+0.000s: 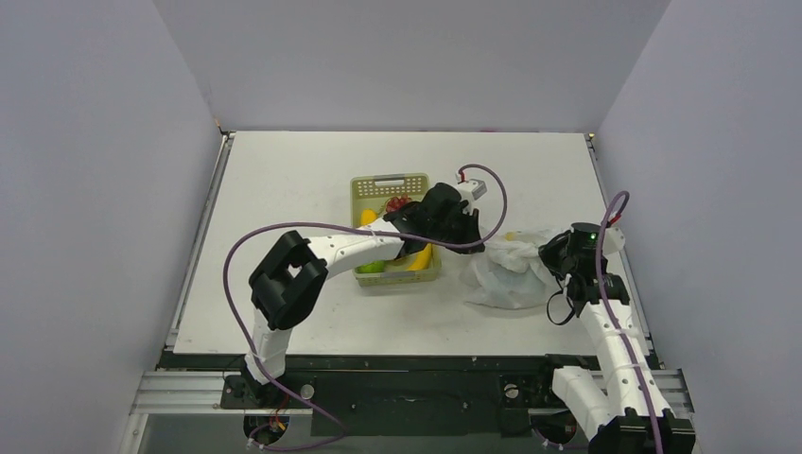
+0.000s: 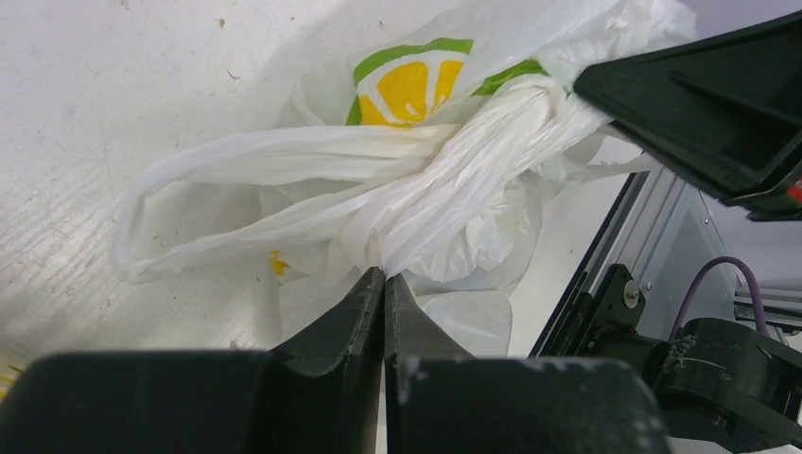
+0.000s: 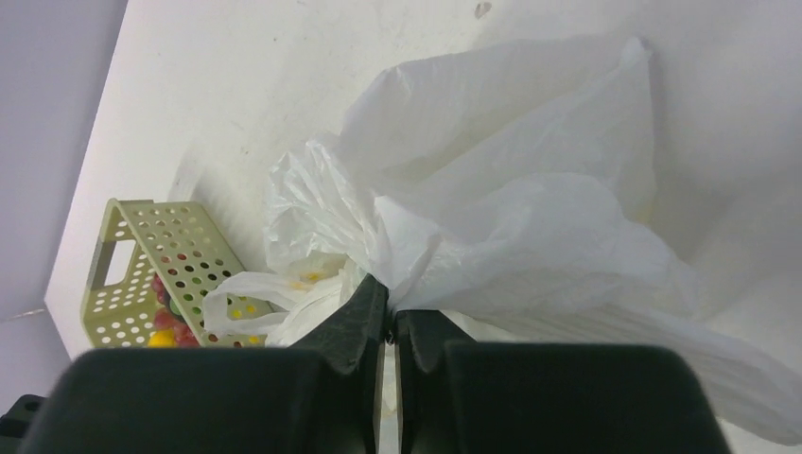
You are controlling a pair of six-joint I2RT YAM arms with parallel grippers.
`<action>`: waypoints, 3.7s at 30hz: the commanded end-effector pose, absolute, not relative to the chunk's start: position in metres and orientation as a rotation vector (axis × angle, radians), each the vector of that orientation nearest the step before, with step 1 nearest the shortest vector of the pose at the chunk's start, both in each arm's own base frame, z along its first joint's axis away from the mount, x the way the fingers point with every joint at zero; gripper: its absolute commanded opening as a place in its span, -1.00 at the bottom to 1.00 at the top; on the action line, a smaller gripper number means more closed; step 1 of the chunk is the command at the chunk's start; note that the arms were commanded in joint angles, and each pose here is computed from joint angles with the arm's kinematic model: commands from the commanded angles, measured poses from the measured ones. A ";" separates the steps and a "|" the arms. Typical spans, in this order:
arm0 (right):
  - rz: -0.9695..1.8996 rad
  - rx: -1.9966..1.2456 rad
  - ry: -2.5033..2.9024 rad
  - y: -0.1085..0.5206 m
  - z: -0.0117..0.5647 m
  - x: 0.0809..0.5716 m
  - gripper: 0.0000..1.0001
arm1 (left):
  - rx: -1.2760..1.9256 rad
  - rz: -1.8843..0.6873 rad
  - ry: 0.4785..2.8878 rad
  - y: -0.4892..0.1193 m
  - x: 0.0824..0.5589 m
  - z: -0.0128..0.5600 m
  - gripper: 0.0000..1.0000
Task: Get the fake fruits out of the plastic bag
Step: Untie the plastic bag at the center of the board.
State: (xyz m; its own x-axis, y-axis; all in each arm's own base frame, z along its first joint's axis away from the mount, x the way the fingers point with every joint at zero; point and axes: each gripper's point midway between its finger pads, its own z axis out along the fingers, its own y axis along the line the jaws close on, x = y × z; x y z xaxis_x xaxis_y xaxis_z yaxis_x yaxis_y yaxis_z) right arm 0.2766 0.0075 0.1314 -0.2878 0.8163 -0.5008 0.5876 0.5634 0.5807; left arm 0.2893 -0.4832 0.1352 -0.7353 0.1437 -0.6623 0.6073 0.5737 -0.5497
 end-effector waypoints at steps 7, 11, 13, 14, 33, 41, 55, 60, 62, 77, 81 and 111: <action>0.208 0.858 1.958 -0.022 0.174 0.269 -1.00 | 0.600 -1.059 2.177 -0.460 0.289 0.162 -0.90; 0.234 0.799 1.999 -0.016 0.169 0.272 -1.00 | 0.623 -1.077 2.142 -0.459 0.286 0.174 -0.71; 0.316 0.738 2.021 -0.002 0.167 0.277 -1.00 | 0.648 -1.112 2.108 -0.463 0.283 0.186 -0.55; 0.330 0.724 2.036 0.001 0.163 0.278 -1.00 | 0.663 -1.136 2.092 -0.466 0.280 0.192 -0.48; 0.447 0.592 2.071 0.023 0.169 0.278 -1.00 | 0.919 -1.050 2.037 -0.536 0.276 0.209 -0.03; 0.450 0.573 2.077 0.024 0.170 0.277 -1.00 | 0.905 -0.985 2.102 -0.533 0.280 0.182 -0.12; 0.350 0.593 2.088 0.010 0.182 0.277 -1.00 | 0.844 -0.885 2.130 -0.518 0.288 0.179 -1.00; 0.053 0.727 2.114 -0.034 0.178 0.270 -1.00 | 0.701 -0.884 2.045 -0.494 0.290 0.210 -1.00; -0.051 0.761 2.103 -0.051 0.179 0.268 -1.00 | 0.667 -0.894 2.030 -0.485 0.287 0.213 -1.00; -0.094 0.716 2.111 -0.061 0.197 0.275 -1.00 | 0.565 -1.113 1.989 -0.464 0.272 0.221 -1.00; -0.038 0.632 2.095 -0.041 0.216 0.264 -0.50 | 0.538 -1.196 1.970 -0.471 0.268 0.228 -1.00; 0.358 0.739 1.998 0.006 0.176 0.282 -0.41 | 0.631 -1.321 2.004 -0.483 0.247 0.222 -0.90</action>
